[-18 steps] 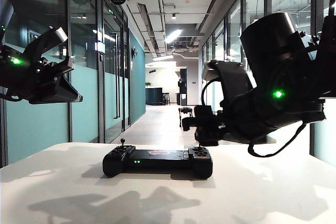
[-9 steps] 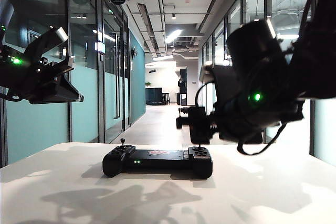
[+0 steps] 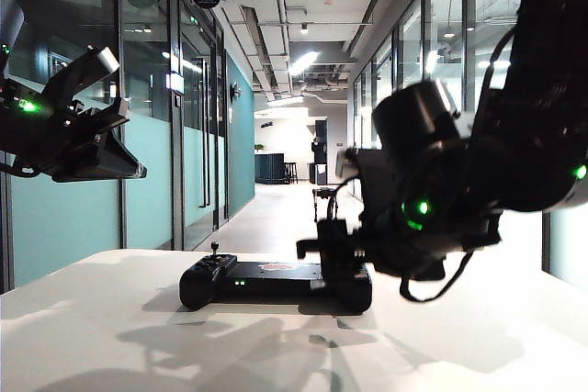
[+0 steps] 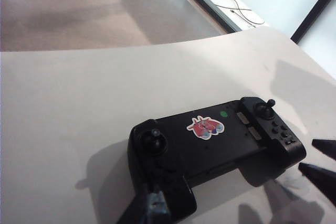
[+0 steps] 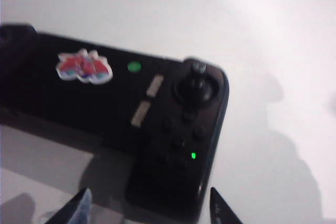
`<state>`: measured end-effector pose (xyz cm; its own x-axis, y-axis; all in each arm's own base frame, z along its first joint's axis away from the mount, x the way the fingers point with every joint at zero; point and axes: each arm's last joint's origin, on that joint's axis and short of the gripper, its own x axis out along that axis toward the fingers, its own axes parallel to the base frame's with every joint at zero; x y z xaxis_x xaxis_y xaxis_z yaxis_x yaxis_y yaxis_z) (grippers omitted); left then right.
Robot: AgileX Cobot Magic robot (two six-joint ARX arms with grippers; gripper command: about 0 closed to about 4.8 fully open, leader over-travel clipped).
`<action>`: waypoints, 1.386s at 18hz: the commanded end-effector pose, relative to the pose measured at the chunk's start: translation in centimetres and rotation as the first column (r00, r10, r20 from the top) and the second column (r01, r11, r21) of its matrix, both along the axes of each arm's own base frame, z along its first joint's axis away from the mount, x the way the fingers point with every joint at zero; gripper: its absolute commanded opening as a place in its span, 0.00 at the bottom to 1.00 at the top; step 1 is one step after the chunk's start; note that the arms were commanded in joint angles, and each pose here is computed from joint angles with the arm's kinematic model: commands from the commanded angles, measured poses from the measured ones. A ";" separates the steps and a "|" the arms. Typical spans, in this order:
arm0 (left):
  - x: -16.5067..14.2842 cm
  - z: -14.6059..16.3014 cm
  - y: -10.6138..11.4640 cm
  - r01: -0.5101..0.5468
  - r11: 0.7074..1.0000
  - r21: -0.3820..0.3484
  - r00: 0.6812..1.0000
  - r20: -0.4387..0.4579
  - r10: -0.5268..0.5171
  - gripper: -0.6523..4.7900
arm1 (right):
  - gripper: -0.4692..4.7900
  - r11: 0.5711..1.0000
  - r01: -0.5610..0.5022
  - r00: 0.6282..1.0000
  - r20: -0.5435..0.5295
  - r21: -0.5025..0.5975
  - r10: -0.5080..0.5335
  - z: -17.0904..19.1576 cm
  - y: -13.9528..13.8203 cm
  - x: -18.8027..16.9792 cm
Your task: Push the left joystick on the remote control sitting on the white table backward to make the robot dog back up in a straight line until it returns close to you.
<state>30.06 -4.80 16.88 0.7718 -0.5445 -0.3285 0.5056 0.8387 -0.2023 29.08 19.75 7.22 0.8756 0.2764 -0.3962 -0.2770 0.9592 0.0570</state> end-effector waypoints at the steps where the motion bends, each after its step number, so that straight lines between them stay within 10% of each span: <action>1: 0.1 0.2 0.0 0.009 1.000 -0.001 1.000 0.017 -0.009 0.11 | 0.63 1.000 0.014 1.000 0.005 0.025 -0.014 -0.3 0.3 0.6; 16: 0.0 0.2 -0.1 0.026 1.000 -0.007 1.000 0.013 -0.026 0.11 | 0.63 0.999 0.017 0.999 -0.042 0.048 -0.015 -1.1 0.1 2.9; 25: 0.0 0.2 -0.1 0.026 1.000 -0.007 1.000 0.013 -0.026 0.11 | 0.36 0.999 0.018 0.999 -0.041 0.048 -0.016 -1.1 0.1 2.9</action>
